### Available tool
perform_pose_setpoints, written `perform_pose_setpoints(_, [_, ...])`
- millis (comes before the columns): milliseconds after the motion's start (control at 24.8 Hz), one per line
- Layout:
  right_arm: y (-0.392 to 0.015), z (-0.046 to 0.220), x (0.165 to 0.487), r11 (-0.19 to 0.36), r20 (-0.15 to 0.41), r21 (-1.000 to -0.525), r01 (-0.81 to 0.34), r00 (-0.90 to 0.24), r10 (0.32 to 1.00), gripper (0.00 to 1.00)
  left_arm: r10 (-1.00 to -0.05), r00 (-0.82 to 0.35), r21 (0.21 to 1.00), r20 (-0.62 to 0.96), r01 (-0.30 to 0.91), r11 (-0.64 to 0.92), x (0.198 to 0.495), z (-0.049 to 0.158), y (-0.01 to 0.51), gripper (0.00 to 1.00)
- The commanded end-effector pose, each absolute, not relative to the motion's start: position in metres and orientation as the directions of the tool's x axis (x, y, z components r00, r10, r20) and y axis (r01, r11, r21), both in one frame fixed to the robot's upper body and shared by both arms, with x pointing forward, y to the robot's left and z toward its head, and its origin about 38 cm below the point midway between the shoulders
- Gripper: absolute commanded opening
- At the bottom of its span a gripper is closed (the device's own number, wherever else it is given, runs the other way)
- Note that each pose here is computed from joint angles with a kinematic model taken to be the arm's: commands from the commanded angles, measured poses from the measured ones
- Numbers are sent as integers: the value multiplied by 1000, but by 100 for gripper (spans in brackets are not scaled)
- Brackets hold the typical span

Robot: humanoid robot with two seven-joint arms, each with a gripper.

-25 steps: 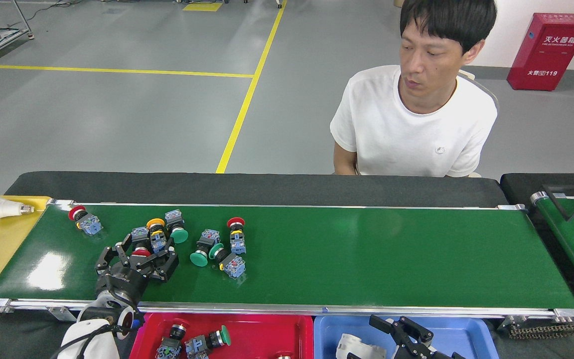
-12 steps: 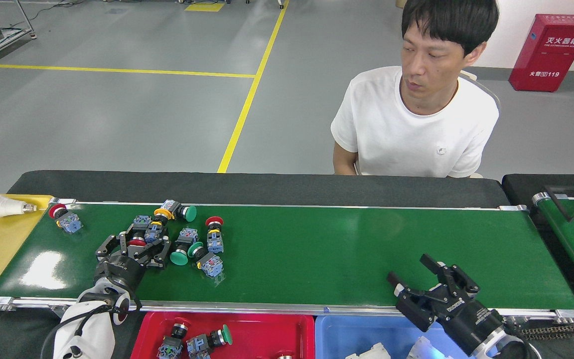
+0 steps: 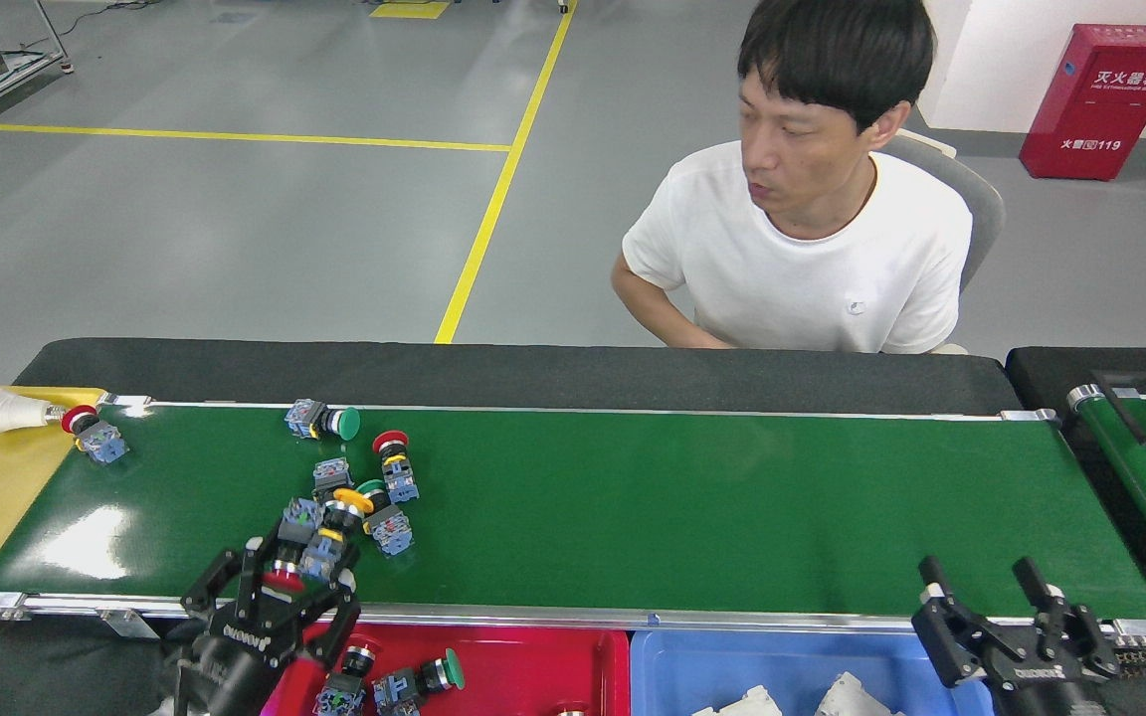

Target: Pick switch part from conveyor to tray

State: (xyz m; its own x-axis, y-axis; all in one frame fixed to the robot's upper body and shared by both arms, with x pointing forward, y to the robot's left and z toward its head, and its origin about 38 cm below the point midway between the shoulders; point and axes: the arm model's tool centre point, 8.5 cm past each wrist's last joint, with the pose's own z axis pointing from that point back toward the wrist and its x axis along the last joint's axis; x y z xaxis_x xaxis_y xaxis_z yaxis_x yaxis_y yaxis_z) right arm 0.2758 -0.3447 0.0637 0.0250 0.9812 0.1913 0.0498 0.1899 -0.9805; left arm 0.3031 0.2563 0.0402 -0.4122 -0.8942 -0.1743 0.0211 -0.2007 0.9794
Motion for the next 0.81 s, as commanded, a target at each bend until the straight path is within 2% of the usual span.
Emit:
perform_pose_setpoints(0, [-348, 67, 262, 174, 174, -980, 97, 0, 985, 99, -849, -487, 973, -206, -13, -229, 296, 42, 236, 10])
perform_pose_setpoints(81, [-352, 63, 251, 165, 166, -982, 86, -5, 986, 98, -815, -528, 963, -239, -22, -268, 287, 34, 224, 16])
perform_pose_setpoints(121, [-355, 62, 249, 162, 163, -983, 84, 5, 987, 98, -809, -534, 960, -245, -16, -280, 282, 30, 224, 28])
perform_pose_setpoints(202, [-361, 63, 247, 158, 161, -983, 90, 27, 987, 98, -812, -535, 961, -236, -5, -276, 278, 27, 222, 61])
perform_pose_setpoints(283, [-362, 60, 246, 159, 162, -984, 79, 35, 986, 98, -818, -527, 964, -231, -9, -266, 279, 29, 222, 100])
perform_pose_setpoints(525, [-360, 60, 246, 162, 165, -984, 71, 34, 986, 98, -856, -479, 975, -195, 3, -223, 282, 34, 238, 100])
perform_pose_setpoints(687, [-361, 59, 247, 163, 166, -984, 69, 35, 986, 98, -928, -350, 988, -124, 39, -147, 286, 43, 277, 100])
perform_pose_setpoints(767, [-361, 59, 248, 163, 166, -984, 71, 35, 986, 98, -963, -246, 989, -109, 70, -130, 285, 46, 314, 100])
